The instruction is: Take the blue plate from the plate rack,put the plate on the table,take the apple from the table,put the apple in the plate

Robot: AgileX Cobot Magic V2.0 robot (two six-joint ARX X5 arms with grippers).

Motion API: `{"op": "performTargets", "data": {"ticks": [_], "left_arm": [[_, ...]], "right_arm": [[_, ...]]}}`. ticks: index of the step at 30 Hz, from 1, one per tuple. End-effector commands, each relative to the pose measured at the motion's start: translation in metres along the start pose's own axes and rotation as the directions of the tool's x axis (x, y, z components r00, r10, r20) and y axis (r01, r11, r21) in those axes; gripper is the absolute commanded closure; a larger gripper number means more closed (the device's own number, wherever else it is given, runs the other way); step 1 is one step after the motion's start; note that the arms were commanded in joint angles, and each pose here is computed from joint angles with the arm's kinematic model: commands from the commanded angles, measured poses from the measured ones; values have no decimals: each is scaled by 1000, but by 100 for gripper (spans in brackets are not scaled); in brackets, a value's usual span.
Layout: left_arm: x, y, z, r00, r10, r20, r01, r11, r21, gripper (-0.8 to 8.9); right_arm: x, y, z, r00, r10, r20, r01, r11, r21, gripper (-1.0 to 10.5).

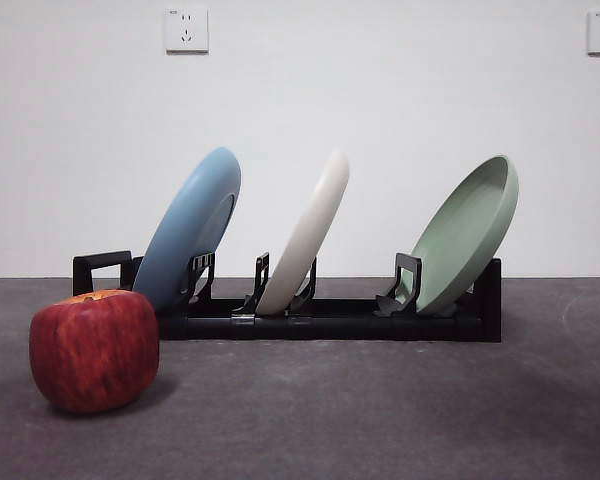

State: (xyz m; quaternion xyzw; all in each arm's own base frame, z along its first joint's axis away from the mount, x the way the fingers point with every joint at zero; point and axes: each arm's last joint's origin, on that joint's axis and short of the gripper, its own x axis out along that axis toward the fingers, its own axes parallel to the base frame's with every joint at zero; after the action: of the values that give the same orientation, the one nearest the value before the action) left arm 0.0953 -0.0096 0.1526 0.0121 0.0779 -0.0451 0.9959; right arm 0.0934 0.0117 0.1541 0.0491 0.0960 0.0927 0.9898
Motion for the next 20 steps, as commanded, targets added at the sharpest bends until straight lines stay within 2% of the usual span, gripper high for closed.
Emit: {"op": "performTargets", "data": {"ticks": [1, 5, 9, 12, 20], "left_arm": [[1, -1, -4, 999, -38, -4, 38, 997, -67, 817], [1, -4, -3, 990, -144, -1, 143, 982, -125, 821], [0, -4, -1, 988, -154, -6, 148, 958, -246, 821], [-3, -5, 7, 984, -180, -15, 167, 936, -309, 821], [-2, -5, 45, 977, -203, -58, 176, 935, -308, 821]], "right_arm": [[1, 0, -4, 1000, 0, -9, 0, 999, 34, 946], [1, 0, -3, 1000, 0, -3, 0, 993, 119, 947], [-1, 1, 4, 1000, 2, 18, -6, 979, 203, 957], [-4, 2, 15, 999, 0, 38, -9, 976, 218, 957], [-6, 6, 54, 1000, -1, 18, -3, 975, 222, 957]]}}
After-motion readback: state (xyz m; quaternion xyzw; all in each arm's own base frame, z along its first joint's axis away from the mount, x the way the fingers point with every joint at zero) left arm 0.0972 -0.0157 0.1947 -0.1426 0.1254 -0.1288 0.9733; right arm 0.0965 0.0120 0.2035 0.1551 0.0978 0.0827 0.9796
